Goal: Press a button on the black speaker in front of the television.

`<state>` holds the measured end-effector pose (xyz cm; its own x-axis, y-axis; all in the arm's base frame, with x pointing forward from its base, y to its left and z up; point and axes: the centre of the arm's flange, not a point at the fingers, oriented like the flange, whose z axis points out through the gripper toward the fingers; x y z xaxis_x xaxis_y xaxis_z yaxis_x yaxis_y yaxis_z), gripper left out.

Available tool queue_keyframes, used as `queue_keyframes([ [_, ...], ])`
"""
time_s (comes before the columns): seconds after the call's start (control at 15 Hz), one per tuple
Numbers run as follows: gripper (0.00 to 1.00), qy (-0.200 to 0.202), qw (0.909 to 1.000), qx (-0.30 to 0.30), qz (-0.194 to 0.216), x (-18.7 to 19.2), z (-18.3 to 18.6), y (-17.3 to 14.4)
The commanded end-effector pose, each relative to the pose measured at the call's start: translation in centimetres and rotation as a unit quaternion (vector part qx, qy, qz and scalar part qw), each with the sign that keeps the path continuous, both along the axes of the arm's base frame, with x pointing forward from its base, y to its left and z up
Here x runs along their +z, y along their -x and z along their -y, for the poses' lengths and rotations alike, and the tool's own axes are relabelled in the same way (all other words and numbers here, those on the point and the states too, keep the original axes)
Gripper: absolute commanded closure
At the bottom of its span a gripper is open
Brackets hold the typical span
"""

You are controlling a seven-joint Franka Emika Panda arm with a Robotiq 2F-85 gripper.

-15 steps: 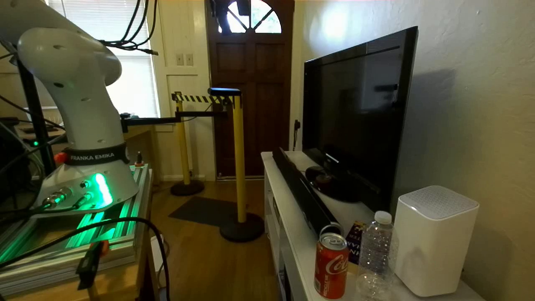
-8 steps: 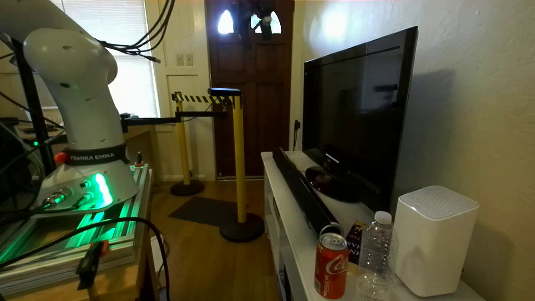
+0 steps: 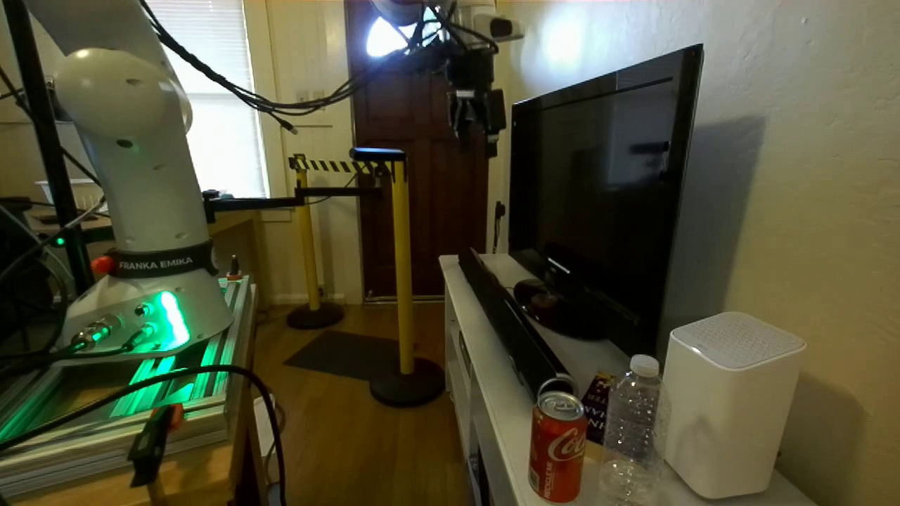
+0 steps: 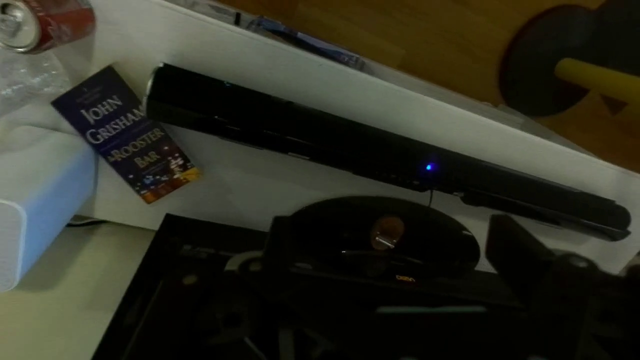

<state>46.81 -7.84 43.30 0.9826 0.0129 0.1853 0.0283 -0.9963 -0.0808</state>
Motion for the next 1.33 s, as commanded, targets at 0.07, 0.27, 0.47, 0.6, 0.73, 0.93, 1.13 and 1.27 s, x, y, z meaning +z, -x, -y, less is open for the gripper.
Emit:
queue_keyframes([
  [0.07, 0.0, -0.027, 0.9995, -0.006, -0.018, -2.0, -2.0, -2.9],
  [0.27, 0.0, -0.031, 0.9991, -0.009, -0.027, -3.0, -2.2, -4.8],
  [0.47, 0.0, -0.038, 0.9989, -0.011, -0.025, -3.6, -2.4, -5.4],
  [0.6, 0.0, -0.027, 0.9991, 0.0, -0.032, -5.5, -4.0, -7.3],
  [0.73, 0.0, -0.033, 0.999, 0.012, -0.028, -7.2, -6.1, -9.0],
  [0.93, 0.0, -0.037, 0.9988, 0.021, -0.026, -10.3, -9.4, -11.7],
  [1.13, 0.0, -0.045, 0.9987, 0.004, -0.025, -13.4, -11.4, -13.7],
  [1.27, 0.0, -0.048, 0.9983, -0.01, -0.034, -15.8, -12.3, -14.5],
])
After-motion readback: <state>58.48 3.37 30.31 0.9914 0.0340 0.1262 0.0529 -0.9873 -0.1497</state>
